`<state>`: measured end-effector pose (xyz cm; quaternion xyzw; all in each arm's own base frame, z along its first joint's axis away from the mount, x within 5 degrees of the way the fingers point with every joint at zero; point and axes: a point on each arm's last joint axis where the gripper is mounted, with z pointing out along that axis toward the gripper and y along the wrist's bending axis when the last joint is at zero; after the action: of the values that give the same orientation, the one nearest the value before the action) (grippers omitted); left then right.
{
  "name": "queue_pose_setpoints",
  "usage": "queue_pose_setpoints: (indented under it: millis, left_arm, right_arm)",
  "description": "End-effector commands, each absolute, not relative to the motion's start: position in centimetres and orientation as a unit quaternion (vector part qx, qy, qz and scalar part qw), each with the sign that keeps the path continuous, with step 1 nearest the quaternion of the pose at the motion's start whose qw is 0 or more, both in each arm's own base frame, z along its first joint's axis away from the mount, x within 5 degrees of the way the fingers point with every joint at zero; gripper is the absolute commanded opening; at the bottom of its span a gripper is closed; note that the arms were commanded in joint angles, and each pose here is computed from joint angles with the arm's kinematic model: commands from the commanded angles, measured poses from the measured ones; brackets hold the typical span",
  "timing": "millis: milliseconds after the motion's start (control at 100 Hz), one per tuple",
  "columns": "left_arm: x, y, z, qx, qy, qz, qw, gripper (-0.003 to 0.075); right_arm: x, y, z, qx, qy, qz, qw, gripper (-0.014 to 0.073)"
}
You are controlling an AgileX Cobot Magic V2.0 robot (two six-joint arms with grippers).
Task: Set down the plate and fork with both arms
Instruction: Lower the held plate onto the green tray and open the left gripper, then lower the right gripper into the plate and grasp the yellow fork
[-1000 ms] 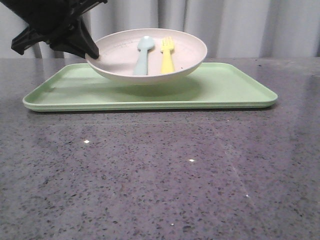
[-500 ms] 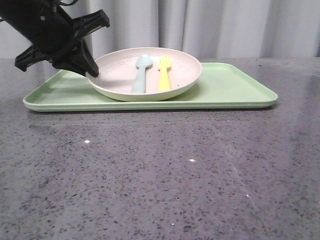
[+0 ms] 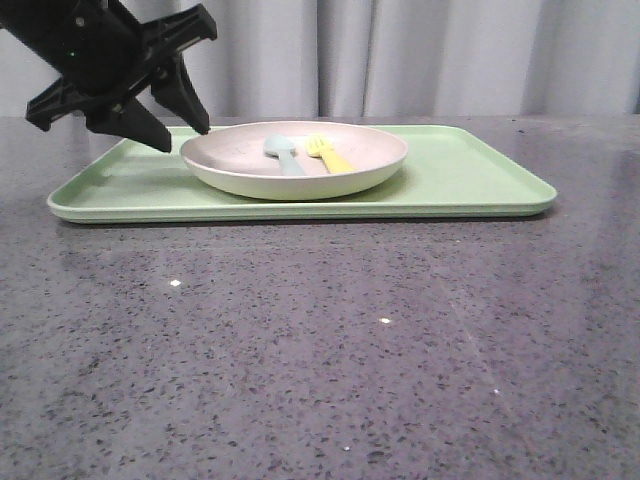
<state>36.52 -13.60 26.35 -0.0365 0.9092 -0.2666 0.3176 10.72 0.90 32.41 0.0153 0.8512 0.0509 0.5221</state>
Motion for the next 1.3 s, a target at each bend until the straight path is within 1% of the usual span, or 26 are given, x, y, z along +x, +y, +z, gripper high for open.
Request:
queue_pose_setpoints:
  millis: [0,120,270,480,570,650,740,850,950,1100,1210,1290]
  left_arm:
    - [35.5,-13.5,30.7,-0.025,0.882,-0.28,0.378,0.0312]
    - [34.0,-12.7,32.6,-0.016,0.872,-0.275,0.405,0.0312]
    - [31.0,-10.9,34.5,-0.013,0.859,-0.264,0.439,0.0312]
    - [25.8,-7.5,35.7,-0.014,0.845,-0.23,0.482,0.0312]
    - [23.7,-6.2,35.8,-0.016,0.841,-0.214,0.496,0.0312]
    - [21.6,-5.1,36.1,-0.023,0.833,-0.205,0.513,0.0312]
    - [19.7,-3.9,36.1,-0.019,0.835,-0.182,0.518,0.0312]
    - [17.6,-2.9,35.9,-0.021,0.839,-0.161,0.519,0.0312]
    - [16.0,-2.3,36.2,-0.021,0.834,-0.144,0.533,0.0312]
    - [14.6,-1.9,36.5,-0.007,0.83,-0.119,0.545,0.0312]
    - [14.3,-1.9,36.6,-0.006,0.828,-0.12,0.547,0.0312]
    - [14.3,-2.0,36.6,-0.005,0.831,-0.12,0.542,0.0312]
  right_arm:
    - [11.1,0.9,33.9,0.009,0.825,0.052,0.562,0.0486]
    - [11.4,1.2,34.4,0.0,0.827,0.058,0.56,0.0486]
    - [12.4,1.8,35.5,-0.016,0.837,0.066,0.543,0.0486]
    - [14.8,3.2,37.9,-0.042,0.849,0.08,0.521,0.0486]
    - [16.4,4.2,38.9,-0.058,0.856,0.087,0.506,0.0486]
    - [18.2,5.4,39.7,-0.075,0.864,0.093,0.489,0.0486]
    - [19.9,6.8,40.6,-0.093,0.87,0.099,0.473,0.0486]
    - [22.2,8.9,41.1,-0.116,0.88,0.105,0.448,0.0486]
    - [24.0,11.0,41.6,-0.138,0.884,0.112,0.433,0.0486]
    - [27.0,14.3,41.3,-0.165,0.891,0.117,0.406,0.0486]
    - [29.1,16.3,40.9,-0.176,0.896,0.116,0.39,0.0486]
    - [30.6,17.6,40.0,-0.18,0.904,0.112,0.371,0.0486]
